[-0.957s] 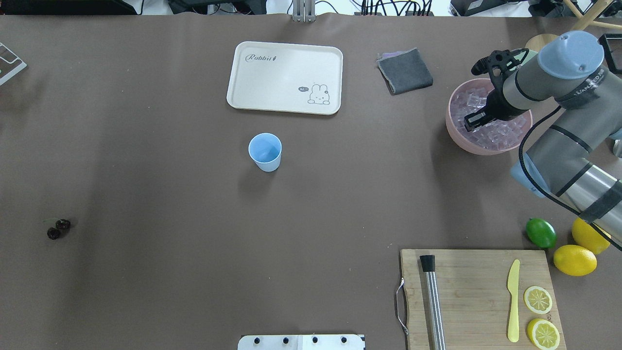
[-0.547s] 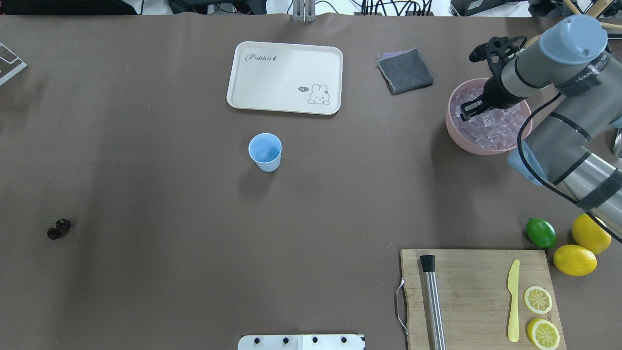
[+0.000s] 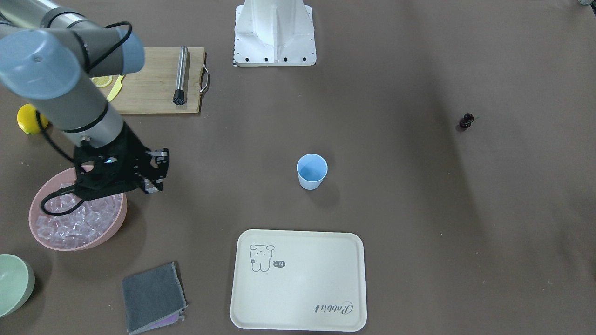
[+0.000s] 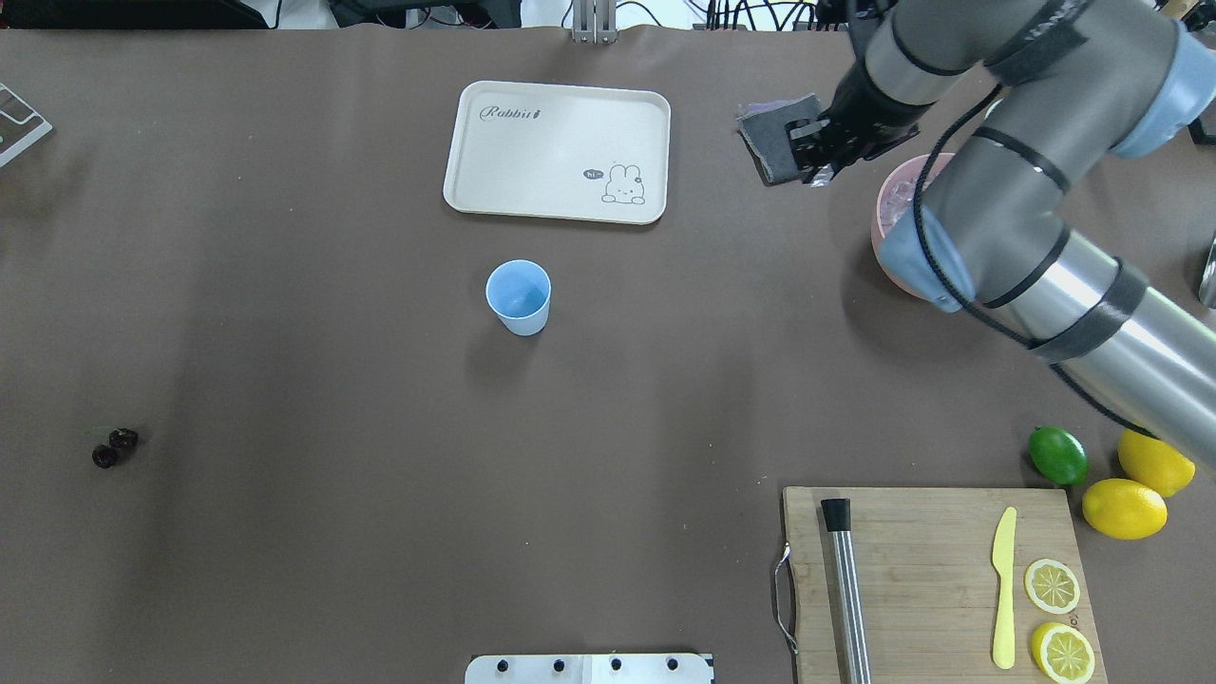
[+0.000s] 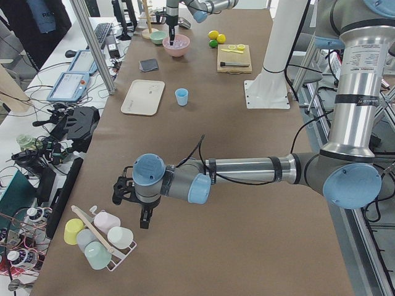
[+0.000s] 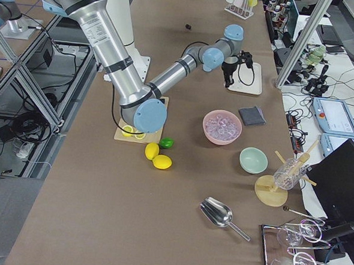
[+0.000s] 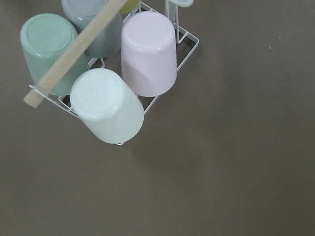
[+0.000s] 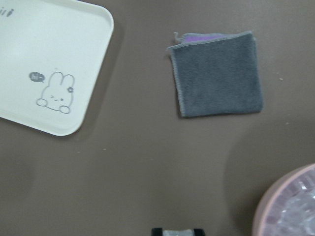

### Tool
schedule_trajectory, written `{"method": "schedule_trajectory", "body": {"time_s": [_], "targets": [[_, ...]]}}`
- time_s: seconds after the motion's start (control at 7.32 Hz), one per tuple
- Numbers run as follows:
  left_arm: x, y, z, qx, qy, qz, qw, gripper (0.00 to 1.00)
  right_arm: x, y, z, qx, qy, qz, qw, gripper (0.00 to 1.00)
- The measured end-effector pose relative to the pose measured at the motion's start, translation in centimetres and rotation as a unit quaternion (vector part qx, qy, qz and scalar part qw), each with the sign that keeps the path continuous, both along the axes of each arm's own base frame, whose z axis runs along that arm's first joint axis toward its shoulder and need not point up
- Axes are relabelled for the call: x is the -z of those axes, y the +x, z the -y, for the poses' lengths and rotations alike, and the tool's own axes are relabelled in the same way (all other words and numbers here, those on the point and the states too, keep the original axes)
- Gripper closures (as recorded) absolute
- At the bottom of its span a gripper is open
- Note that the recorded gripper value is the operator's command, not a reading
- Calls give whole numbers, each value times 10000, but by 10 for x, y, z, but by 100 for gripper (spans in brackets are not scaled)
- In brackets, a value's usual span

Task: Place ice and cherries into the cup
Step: 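Carry the ice cube with the right gripper over the blue cup and release, then move the empty right gripper back over the pink ice bowl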

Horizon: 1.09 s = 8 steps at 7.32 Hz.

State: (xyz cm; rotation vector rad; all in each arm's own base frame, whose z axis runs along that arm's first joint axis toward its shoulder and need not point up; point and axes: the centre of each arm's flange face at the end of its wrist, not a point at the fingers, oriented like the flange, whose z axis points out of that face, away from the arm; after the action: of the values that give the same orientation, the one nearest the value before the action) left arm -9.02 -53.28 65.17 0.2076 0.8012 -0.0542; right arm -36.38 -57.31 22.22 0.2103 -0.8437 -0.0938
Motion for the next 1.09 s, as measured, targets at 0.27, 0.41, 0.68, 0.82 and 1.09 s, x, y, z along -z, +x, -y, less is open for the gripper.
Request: {"method": "schedule_trajectory", "body": {"time_s": [0.27,0.41,0.68,0.82,1.09], "targets": [[1,0,1,-1,1,-17,10000,2,90,-104,-41,-349,-249,19,9991,74],[1,0,1,-1,3,-20,10000,2,123,-151,-61,-474,-317,20,9984,75],[-1,0,0,-3,-9,-15,10000,2,159,-209,-95,-634,-218,55,9977,74],[-2,0,-2,-7,-13,-15,10000,2,160,-222,-98,-662,-156,102,9976,70],[-4,0,-4,-12,-13,-15,10000,2,151,-239,-93,-712,-31,152,9973,29]]}}
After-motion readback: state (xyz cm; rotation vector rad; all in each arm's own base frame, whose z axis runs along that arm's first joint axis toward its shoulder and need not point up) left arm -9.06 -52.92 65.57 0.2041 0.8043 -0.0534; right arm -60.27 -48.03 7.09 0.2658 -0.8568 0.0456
